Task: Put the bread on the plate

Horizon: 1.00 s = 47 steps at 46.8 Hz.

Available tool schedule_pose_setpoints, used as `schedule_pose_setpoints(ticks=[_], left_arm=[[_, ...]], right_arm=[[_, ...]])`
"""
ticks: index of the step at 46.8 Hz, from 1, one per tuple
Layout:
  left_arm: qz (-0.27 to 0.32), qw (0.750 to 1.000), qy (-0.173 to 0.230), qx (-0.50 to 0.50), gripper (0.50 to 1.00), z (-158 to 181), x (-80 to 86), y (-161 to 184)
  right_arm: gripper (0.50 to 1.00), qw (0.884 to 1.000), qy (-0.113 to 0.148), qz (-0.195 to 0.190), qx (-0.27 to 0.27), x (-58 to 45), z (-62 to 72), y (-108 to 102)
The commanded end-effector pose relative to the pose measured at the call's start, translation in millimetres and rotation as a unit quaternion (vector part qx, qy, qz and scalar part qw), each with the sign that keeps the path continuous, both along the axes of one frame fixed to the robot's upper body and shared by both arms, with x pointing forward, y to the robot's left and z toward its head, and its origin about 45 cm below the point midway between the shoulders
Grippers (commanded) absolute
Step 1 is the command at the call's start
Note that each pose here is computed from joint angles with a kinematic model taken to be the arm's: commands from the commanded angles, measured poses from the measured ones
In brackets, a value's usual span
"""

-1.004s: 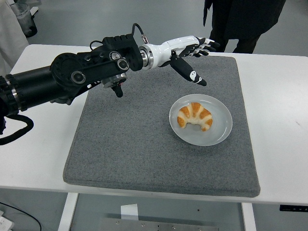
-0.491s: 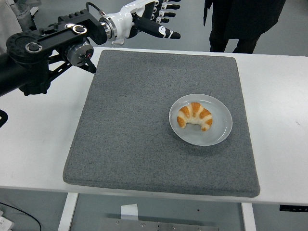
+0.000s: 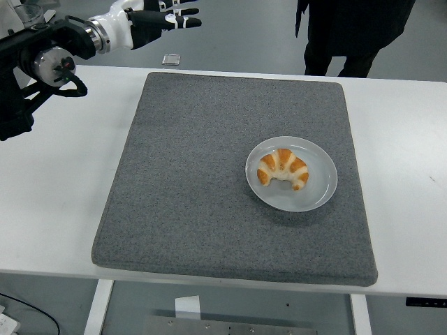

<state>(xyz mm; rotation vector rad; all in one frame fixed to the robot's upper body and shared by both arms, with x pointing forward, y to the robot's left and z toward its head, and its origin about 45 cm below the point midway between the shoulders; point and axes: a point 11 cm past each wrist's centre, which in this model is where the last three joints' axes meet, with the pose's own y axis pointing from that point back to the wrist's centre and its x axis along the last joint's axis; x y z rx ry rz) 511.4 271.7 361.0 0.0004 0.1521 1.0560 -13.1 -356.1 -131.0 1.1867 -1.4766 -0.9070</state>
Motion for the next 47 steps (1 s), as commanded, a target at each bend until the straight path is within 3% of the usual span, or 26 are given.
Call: schedule_pose_setpoints(ticks=[1,30,47], left_arm=[[0.004,1.000,0.002,-0.028,0.999,1.3,0.8,11.8],[0.038,0.990,0.040,-0.126,0.999,-39.9,-9.8,48.4],[0.045,0.988,0.038,-0.144,0.999,-41.2,-10.6,57.0]], right_arm=[[0.932,1.000,0.000,0.000,0.000,0.1,0.0,0.0],[0.932,1.000,-0.001,-0.001,0.000,0.3,0.0,0.0],[0.932,1.000,-0.001,0.000,0.000,0.2,0.0,0.0]])
